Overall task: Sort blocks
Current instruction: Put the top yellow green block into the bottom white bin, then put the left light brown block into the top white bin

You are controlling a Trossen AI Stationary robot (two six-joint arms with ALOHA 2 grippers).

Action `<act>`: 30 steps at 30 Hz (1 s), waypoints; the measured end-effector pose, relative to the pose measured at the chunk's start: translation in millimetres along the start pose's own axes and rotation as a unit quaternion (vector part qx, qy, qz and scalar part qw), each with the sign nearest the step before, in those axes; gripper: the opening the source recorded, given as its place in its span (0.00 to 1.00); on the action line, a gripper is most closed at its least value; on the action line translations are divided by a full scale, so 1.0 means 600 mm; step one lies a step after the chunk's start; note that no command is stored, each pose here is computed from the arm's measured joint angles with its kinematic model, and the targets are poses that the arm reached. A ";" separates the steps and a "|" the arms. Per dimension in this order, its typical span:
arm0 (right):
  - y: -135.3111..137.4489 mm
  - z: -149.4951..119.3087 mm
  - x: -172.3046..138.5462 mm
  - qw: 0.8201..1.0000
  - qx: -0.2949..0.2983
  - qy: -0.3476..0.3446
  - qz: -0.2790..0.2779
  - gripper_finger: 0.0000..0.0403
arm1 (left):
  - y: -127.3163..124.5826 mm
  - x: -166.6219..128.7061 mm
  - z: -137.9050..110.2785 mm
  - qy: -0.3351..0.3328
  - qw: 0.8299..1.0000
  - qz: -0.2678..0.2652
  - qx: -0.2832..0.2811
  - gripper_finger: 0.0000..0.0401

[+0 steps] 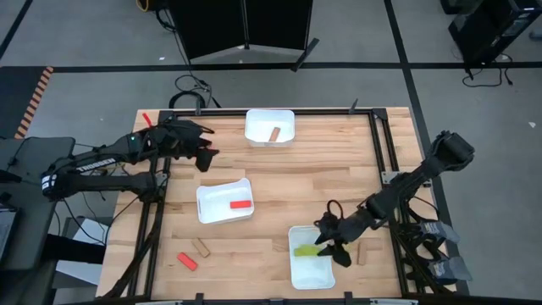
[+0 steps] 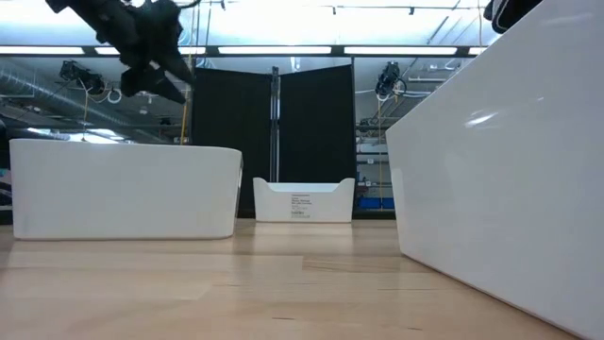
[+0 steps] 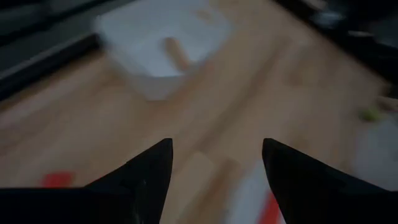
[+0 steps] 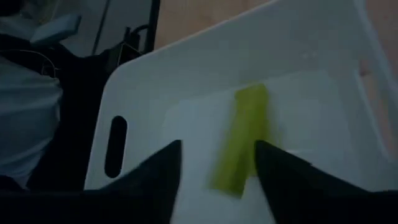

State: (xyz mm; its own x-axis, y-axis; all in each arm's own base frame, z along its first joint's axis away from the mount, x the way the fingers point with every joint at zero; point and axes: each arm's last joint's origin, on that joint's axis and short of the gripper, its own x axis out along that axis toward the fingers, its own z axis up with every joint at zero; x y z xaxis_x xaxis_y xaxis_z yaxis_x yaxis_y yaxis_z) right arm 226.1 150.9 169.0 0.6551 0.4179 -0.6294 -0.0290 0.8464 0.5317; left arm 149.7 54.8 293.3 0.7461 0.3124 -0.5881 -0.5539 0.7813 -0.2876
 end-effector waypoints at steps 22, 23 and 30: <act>0.039 0.070 -0.116 0.966 -0.163 -0.193 -0.059 0.64 | -0.236 -0.066 -0.136 0.191 0.912 -0.264 0.249 0.63; 0.037 0.072 -0.122 0.965 -0.162 -0.195 -0.061 0.65 | -0.248 -0.060 -0.153 0.210 0.906 -0.261 0.261 0.63; 0.030 0.080 -0.140 0.964 -0.153 -0.208 -0.068 0.64 | -0.317 -0.018 -0.245 0.368 0.850 -0.214 0.309 0.63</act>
State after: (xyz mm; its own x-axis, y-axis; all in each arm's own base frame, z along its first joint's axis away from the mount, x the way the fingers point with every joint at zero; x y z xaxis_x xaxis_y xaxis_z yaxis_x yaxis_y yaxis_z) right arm 207.0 114.9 258.6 0.9128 0.1822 -0.3655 -0.1013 0.9680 0.2295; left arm 193.0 -176.6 243.4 0.2707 -0.3178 -0.9087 0.1809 0.9439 -0.2762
